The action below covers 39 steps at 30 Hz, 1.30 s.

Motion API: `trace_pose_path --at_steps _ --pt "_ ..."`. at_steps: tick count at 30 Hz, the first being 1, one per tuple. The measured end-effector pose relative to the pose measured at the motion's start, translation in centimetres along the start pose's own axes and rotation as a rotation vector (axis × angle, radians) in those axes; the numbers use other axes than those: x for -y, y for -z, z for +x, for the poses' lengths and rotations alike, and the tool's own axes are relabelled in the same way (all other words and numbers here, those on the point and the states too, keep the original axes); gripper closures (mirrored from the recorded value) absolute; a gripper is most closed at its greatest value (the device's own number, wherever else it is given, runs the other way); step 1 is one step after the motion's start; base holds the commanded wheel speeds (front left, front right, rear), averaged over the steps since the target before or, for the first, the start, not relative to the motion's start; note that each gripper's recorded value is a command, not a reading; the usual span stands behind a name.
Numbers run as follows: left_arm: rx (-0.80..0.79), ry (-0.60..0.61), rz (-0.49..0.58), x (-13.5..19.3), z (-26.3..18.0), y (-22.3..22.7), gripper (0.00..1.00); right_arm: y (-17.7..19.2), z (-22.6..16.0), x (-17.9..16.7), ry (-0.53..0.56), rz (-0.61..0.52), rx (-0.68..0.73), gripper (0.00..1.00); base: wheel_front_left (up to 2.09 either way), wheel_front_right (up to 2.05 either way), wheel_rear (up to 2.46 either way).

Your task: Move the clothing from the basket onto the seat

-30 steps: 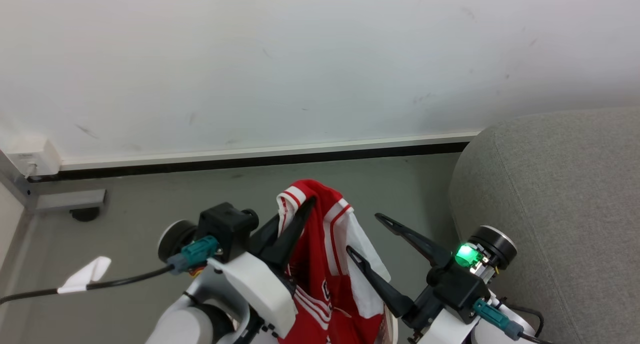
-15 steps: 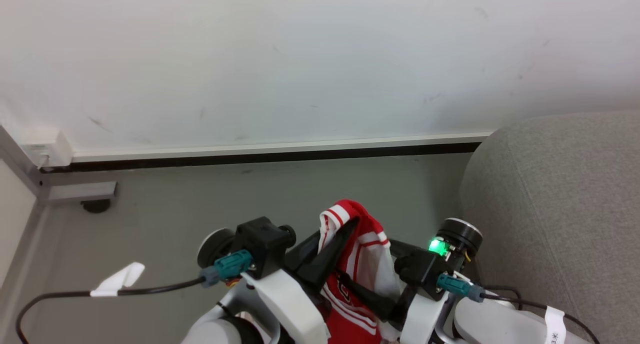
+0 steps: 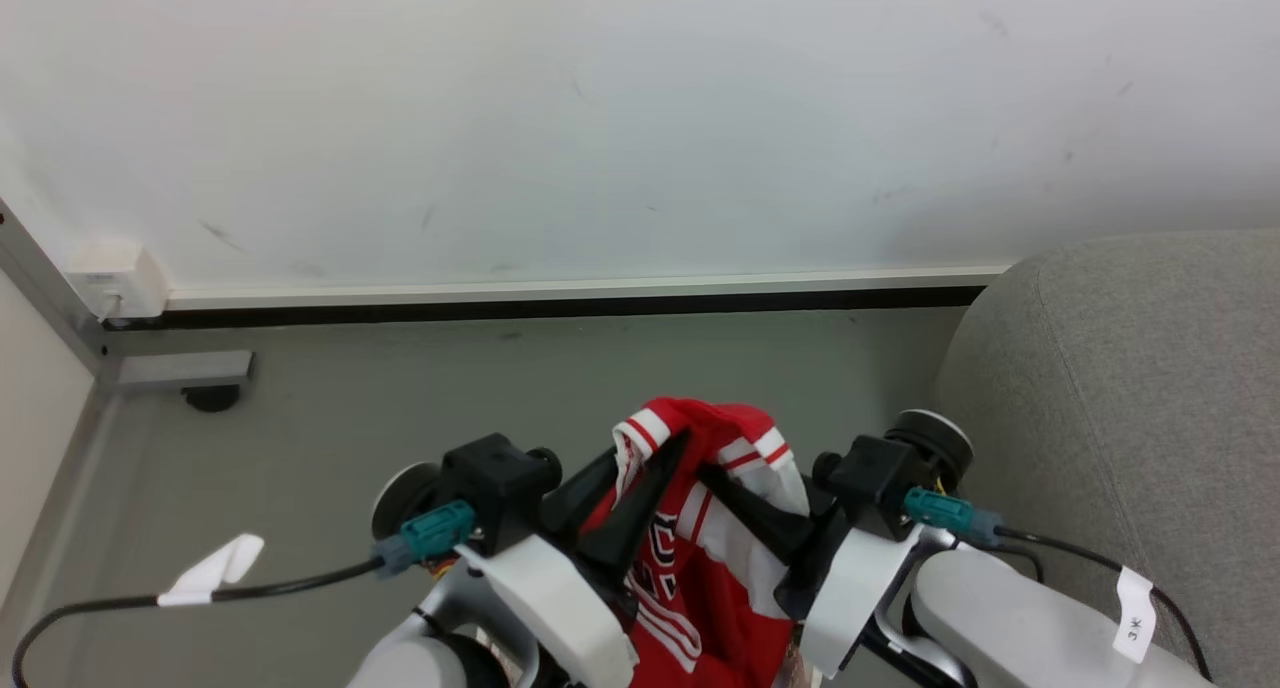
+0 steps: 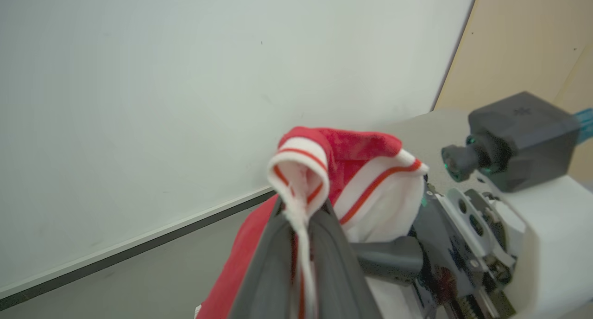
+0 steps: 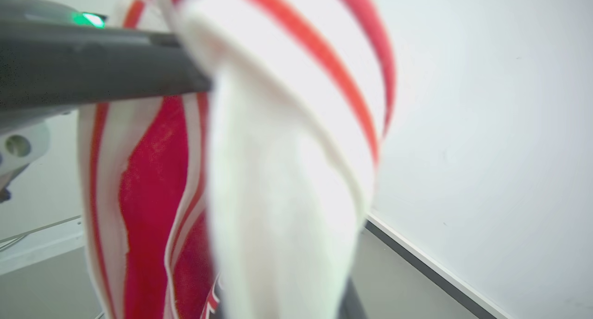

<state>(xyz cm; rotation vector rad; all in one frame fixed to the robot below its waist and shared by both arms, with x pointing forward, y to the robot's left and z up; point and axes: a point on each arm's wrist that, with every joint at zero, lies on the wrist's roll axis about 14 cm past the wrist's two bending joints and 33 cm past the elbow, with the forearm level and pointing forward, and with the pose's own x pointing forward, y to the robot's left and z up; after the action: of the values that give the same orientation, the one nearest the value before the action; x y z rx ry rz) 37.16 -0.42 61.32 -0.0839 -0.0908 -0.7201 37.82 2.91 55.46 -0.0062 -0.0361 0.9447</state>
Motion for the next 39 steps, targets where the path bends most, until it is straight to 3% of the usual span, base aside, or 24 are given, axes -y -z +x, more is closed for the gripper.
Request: trace_pose_path --at_steps 8,17,30,39 --pt "-0.027 -0.084 0.028 -2.3 -1.2 3.4 0.0 -2.2 -1.3 4.4 0.112 -0.026 0.058 1.0 0.0 0.0 0.0" --pt "-0.041 -0.045 -0.011 -1.3 -0.8 6.6 0.0 -5.4 -4.3 9.5 0.264 -0.071 0.136 1.0 0.0 0.0 0.0" --pt "-0.031 0.188 -0.048 4.7 3.8 7.7 0.0 -8.6 -14.4 16.0 0.571 -0.125 0.208 1.0 0.0 0.0 0.0" --pt "-0.035 0.38 -0.102 9.9 6.3 8.7 0.0 -8.1 -22.8 18.9 0.808 -0.127 0.198 1.0 0.0 0.0 0.0"
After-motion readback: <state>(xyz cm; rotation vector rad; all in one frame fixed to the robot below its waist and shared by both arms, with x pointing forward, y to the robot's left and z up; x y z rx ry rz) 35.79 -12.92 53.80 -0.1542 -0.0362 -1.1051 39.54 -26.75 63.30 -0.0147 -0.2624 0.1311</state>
